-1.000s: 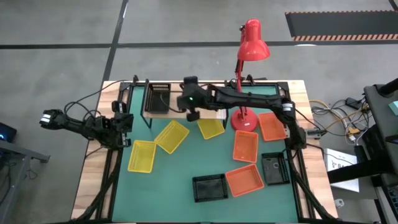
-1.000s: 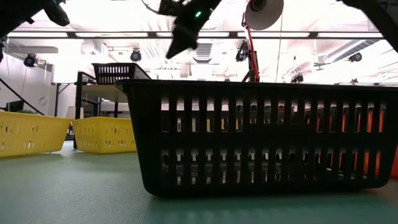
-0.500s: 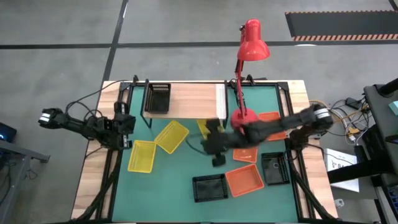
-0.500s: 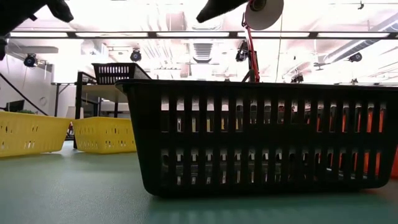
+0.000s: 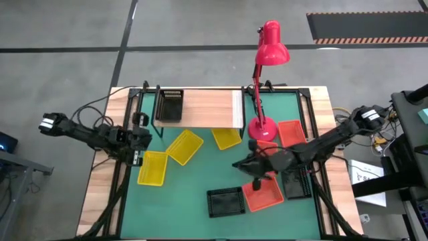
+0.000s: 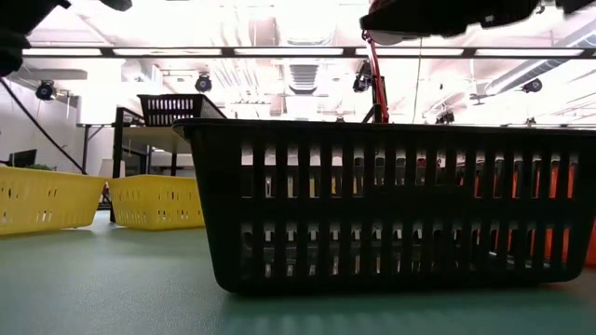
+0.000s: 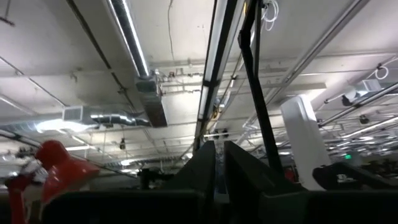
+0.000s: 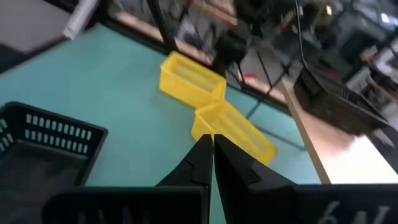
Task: Stack baskets on shelf by color
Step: Put the middle yellow bin on the shelf
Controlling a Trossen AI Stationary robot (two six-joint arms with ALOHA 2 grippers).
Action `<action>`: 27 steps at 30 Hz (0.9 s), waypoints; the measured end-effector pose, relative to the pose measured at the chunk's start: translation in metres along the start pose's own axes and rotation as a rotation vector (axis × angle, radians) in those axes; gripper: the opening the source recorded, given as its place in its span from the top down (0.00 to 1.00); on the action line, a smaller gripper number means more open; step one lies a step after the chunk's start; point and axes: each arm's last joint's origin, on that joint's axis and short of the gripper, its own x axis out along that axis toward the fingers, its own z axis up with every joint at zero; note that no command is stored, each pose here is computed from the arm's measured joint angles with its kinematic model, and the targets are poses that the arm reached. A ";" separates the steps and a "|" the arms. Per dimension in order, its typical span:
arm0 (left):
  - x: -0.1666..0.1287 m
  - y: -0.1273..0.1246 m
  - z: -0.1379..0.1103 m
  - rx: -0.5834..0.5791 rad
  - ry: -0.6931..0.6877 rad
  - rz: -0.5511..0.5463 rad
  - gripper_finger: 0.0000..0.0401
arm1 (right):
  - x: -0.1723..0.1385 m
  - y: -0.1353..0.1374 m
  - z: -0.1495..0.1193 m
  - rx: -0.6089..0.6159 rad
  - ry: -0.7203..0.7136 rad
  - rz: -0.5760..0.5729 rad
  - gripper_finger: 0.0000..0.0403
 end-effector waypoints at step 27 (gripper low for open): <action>0.099 -0.059 -0.047 -0.298 0.196 -0.156 0.96 | -0.091 -0.061 -0.042 -0.055 -0.304 -0.128 0.98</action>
